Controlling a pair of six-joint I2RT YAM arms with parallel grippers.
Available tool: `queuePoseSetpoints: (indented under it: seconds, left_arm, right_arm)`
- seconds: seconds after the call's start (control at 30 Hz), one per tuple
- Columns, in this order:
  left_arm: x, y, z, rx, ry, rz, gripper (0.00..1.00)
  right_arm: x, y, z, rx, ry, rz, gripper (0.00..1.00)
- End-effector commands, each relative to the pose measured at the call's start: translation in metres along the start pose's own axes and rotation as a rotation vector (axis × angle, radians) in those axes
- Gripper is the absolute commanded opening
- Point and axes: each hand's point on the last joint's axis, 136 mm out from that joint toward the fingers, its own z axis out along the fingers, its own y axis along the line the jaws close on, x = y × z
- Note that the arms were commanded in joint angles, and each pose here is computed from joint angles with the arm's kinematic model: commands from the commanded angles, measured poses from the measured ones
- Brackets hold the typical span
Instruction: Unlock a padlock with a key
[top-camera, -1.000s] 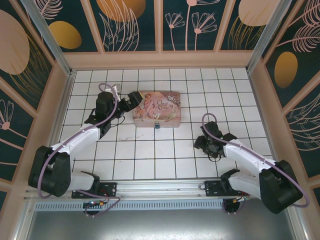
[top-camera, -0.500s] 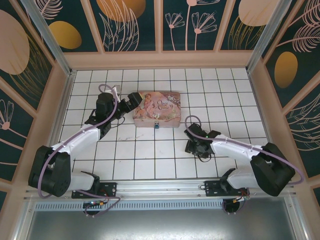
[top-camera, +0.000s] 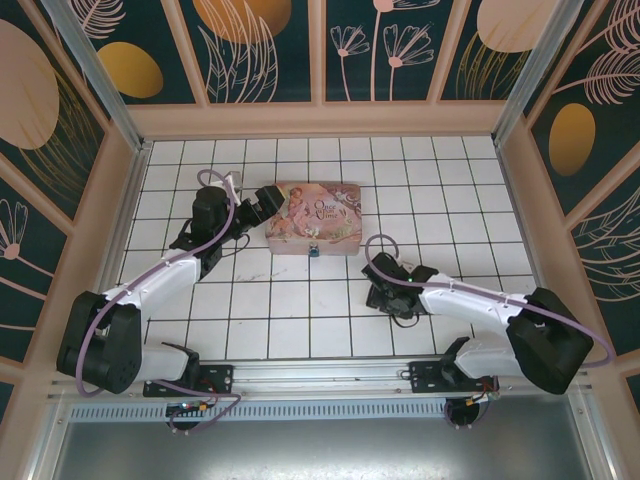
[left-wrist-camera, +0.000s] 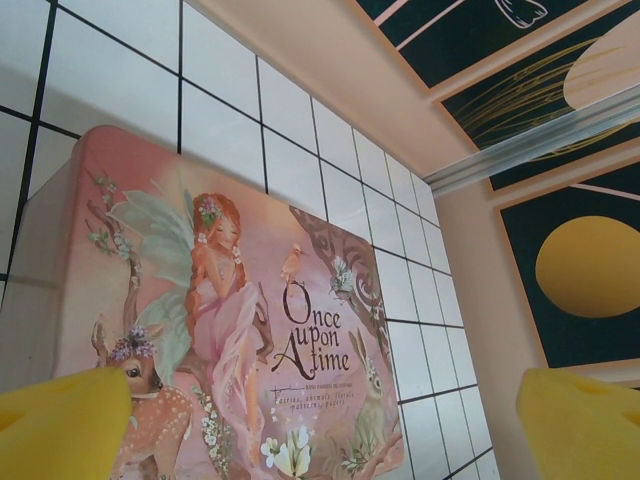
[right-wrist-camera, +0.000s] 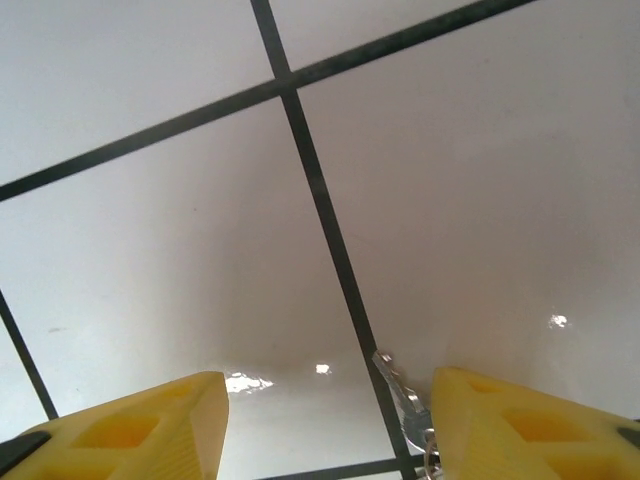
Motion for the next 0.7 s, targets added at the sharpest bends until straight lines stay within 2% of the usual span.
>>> queuePoseSetpoints:
  seconds: [0.0, 0.27, 0.67]
  left_arm:
    - [0.003, -0.003, 0.003, 0.023, 0.008, -0.002, 0.99]
    - [0.002, -0.006, 0.004, 0.038, 0.01, -0.003, 0.99]
    - [0.003, -0.006, 0.004, 0.044, 0.012, -0.008, 0.99]
  right_arm:
    - [0.01, -0.008, 0.0, 0.018, 0.021, 0.012, 0.56]
    - [0.017, -0.022, 0.004, 0.069, 0.032, -0.012, 0.54]
    - [0.016, -0.027, -0.002, 0.12, 0.038, -0.055, 0.56]
